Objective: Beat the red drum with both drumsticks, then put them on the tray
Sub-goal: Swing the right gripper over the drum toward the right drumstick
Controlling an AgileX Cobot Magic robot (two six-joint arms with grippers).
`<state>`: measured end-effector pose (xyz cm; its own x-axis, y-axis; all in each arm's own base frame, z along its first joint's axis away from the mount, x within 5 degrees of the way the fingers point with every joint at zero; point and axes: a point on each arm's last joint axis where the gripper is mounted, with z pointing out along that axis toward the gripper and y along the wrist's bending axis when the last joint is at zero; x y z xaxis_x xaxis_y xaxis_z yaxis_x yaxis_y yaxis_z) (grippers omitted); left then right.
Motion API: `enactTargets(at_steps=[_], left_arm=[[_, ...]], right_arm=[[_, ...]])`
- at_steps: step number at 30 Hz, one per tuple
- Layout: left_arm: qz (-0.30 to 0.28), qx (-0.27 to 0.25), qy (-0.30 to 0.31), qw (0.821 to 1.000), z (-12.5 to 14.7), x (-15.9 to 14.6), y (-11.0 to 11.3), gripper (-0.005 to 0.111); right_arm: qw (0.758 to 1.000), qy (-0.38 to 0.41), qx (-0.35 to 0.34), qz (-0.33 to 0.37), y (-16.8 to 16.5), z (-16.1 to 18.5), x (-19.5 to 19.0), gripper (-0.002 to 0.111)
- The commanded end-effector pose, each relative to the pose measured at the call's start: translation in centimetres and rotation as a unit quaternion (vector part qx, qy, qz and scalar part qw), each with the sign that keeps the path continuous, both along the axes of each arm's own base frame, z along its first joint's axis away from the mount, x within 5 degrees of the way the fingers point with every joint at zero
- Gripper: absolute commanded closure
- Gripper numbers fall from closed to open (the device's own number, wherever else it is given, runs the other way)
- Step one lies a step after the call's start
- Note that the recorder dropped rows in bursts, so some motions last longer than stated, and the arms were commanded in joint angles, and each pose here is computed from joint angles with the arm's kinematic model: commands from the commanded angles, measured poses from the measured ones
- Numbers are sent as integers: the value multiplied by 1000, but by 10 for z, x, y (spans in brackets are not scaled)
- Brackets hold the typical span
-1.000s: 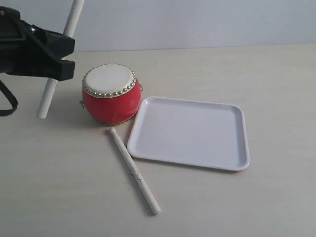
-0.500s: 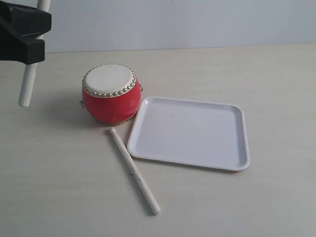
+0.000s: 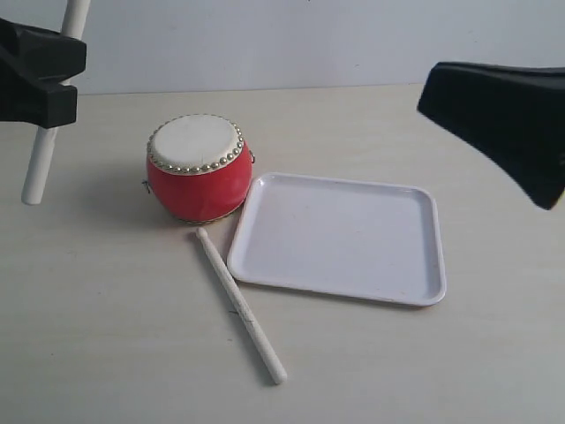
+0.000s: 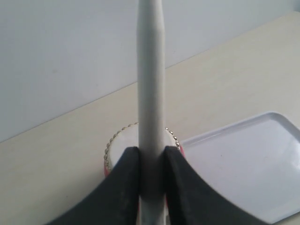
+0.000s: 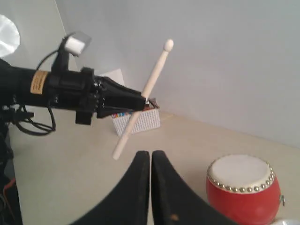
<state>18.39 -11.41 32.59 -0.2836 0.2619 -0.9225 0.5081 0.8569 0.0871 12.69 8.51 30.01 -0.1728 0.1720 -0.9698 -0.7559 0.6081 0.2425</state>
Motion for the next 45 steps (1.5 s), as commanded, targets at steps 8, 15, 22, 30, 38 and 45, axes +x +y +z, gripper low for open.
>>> enactTargets(at_steps=[8, 15, 22, 30, 38, 45], left_arm=[[3, -2, -1, 1000, 1, -1, 2, 107], [3, -2, -1, 1000, 1, -1, 2, 107], [6, 3, 5, 1000, 0, -1, 2, 107], [8, 6, 9, 1000, -1, -1, 3, 107], [9, 7, 10, 1000, -1, -1, 3, 107], [9, 7, 11, 1000, -1, -1, 3, 107]], right_arm=[[972, 154, -116, 130, 24, -11, 45, 108], [958, 191, -143, 160, 53, -25, 69, 108], [945, 235, -181, 141, 95, -50, 91, 108], [921, 274, -215, 174, 128, -87, 108, 104], [914, 286, -226, 178, 143, -107, 131, 74], [927, 268, -238, 112, 143, -107, 150, 66]])
